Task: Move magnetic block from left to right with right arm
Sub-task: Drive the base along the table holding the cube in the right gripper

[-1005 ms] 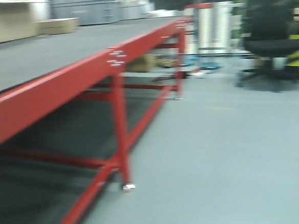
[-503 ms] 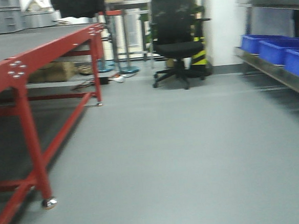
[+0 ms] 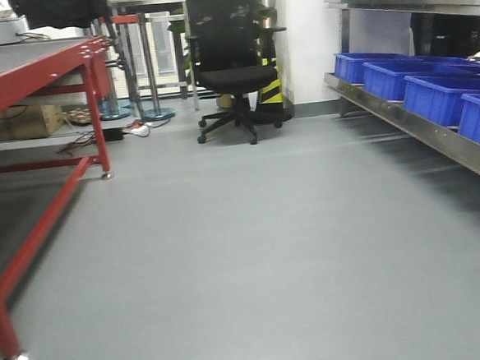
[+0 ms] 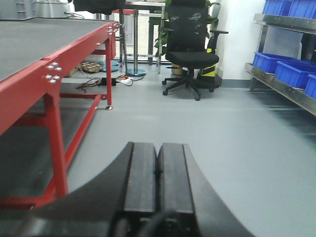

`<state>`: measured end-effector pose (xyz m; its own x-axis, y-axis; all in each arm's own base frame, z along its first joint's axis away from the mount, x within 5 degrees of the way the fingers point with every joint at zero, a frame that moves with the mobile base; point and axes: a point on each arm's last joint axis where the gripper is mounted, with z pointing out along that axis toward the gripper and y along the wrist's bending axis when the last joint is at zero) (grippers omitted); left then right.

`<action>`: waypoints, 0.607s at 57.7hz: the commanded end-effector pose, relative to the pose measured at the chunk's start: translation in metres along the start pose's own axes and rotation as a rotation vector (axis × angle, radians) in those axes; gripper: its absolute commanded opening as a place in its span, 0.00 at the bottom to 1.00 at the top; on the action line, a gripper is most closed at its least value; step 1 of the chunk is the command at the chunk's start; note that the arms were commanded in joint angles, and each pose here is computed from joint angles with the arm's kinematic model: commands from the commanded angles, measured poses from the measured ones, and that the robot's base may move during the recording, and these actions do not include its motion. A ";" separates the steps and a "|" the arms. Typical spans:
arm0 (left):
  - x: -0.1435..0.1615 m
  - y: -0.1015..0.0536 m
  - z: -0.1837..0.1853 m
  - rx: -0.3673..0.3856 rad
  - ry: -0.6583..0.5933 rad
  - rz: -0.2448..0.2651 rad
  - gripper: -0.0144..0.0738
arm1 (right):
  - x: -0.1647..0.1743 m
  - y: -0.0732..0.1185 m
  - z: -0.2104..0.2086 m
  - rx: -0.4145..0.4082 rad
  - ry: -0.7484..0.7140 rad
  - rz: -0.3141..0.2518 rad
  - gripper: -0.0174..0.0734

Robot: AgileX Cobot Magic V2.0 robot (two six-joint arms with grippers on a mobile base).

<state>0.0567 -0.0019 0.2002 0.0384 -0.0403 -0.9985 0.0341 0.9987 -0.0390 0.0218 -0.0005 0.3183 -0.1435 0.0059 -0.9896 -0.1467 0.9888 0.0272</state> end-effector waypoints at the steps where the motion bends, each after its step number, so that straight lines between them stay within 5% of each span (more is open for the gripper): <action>1: -0.007 0.000 -0.001 0.001 -0.089 -0.011 0.02 | -0.015 0.001 -0.002 -0.004 -0.102 -0.010 0.44; 35: -0.007 0.000 -0.001 0.001 -0.089 -0.011 0.02 | -0.015 0.001 -0.002 -0.004 -0.102 -0.010 0.44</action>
<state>0.0567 -0.0019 0.2002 0.0384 -0.0403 -0.9985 0.0341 0.9987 -0.0390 0.0214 -0.0006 0.3184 -0.1417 0.0063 -0.9899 -0.1468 0.9888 0.0273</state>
